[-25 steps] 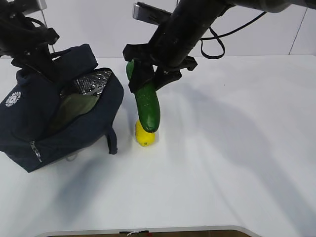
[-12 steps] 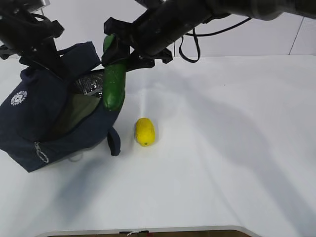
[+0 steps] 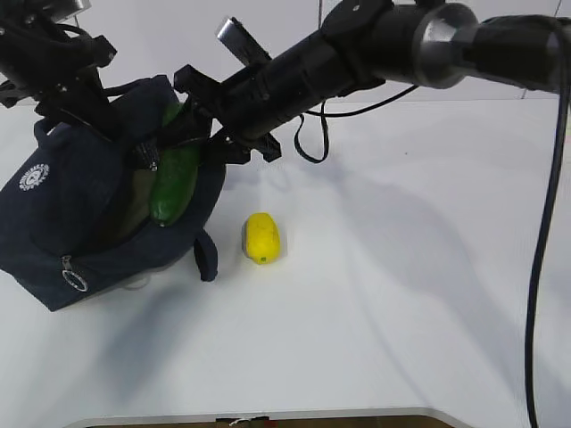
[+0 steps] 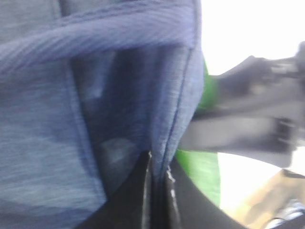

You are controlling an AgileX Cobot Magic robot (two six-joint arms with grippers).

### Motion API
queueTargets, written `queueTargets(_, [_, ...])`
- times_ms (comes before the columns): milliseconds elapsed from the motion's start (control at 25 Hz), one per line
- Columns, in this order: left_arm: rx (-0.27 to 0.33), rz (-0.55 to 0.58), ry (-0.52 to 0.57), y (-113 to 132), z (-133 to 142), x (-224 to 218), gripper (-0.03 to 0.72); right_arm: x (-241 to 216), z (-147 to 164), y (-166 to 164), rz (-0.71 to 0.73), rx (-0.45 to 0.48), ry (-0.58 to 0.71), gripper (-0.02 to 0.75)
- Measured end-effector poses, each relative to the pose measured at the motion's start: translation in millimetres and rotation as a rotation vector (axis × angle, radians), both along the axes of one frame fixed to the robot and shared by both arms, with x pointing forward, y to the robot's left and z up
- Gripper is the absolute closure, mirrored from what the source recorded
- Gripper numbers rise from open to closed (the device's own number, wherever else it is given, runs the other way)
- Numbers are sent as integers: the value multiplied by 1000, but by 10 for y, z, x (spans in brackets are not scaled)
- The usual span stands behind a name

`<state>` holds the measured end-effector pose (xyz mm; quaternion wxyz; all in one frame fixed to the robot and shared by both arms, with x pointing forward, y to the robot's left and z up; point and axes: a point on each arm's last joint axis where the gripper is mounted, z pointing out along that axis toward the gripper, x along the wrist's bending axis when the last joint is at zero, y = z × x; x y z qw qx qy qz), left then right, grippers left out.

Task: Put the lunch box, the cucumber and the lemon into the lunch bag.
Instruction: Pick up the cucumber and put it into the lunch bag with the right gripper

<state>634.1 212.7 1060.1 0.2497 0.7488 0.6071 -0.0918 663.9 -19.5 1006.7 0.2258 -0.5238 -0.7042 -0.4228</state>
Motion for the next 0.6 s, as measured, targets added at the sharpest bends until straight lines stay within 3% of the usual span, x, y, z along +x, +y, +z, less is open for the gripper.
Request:
queueTargets(240, [-39, 6, 5, -29, 17, -1, 703, 46, -201, 44, -19, 34, 65, 384])
queueTargets(600, [-96, 14, 12, -71, 43, -2, 703, 142, -174, 49, -111, 75, 20, 385])
